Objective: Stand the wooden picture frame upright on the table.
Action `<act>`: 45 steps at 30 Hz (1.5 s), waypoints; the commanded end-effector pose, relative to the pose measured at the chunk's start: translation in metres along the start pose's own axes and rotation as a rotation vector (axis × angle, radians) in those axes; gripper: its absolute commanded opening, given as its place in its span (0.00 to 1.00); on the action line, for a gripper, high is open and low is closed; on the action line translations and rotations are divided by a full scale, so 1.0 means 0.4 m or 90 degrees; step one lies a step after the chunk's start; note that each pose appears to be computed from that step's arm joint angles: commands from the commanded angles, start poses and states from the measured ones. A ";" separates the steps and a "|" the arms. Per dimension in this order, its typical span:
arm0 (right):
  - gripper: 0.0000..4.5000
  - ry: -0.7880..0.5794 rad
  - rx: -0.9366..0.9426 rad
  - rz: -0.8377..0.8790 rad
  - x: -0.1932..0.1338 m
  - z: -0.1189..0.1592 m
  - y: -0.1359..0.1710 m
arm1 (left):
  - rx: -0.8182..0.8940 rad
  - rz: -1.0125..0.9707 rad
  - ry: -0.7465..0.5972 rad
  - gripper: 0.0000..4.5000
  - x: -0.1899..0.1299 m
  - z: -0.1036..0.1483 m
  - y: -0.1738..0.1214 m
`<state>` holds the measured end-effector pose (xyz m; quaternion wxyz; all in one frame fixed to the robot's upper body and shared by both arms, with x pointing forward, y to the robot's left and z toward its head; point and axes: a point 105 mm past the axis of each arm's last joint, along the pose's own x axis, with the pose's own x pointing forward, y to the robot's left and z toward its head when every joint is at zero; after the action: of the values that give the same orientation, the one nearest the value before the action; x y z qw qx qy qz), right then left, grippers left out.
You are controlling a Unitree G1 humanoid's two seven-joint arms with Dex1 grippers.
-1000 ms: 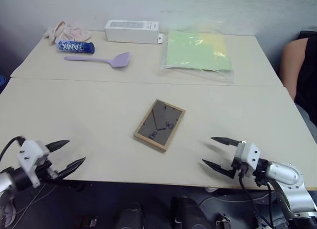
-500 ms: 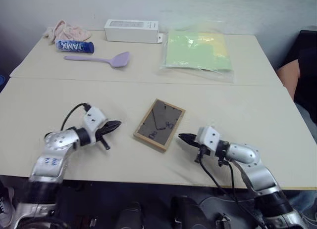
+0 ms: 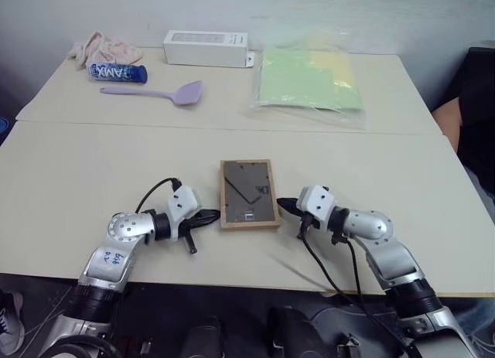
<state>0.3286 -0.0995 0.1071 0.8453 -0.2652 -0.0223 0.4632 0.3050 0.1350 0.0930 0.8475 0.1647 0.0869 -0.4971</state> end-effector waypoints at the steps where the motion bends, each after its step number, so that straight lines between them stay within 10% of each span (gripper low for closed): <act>1: 0.00 -0.023 -0.023 0.019 0.002 0.028 -0.002 | 0.011 0.014 -0.006 0.01 -0.006 0.013 -0.001; 8: 0.00 -0.008 -0.035 0.041 -0.034 0.028 -0.007 | -0.125 0.072 0.027 0.01 -0.086 -0.005 0.043; 12: 0.00 -0.006 -0.059 0.092 -0.060 0.045 0.011 | -0.417 -0.058 0.098 0.18 -0.160 -0.002 -0.033; 21: 0.00 0.011 -0.066 0.116 -0.045 0.034 0.037 | -0.672 -0.053 0.111 0.77 -0.106 0.038 0.006; 41: 0.00 0.008 -0.096 0.116 -0.015 0.044 0.043 | -0.786 -0.131 0.116 0.77 0.078 0.075 -0.031; 45: 0.00 0.011 -0.096 0.112 -0.020 0.041 0.043 | -0.802 -0.118 0.113 0.59 0.078 0.069 -0.024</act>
<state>0.3087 -0.0959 0.1050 0.7819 -0.3296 0.0005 0.5291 0.3148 0.0990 0.1129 0.7370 -0.3252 0.4314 -0.4061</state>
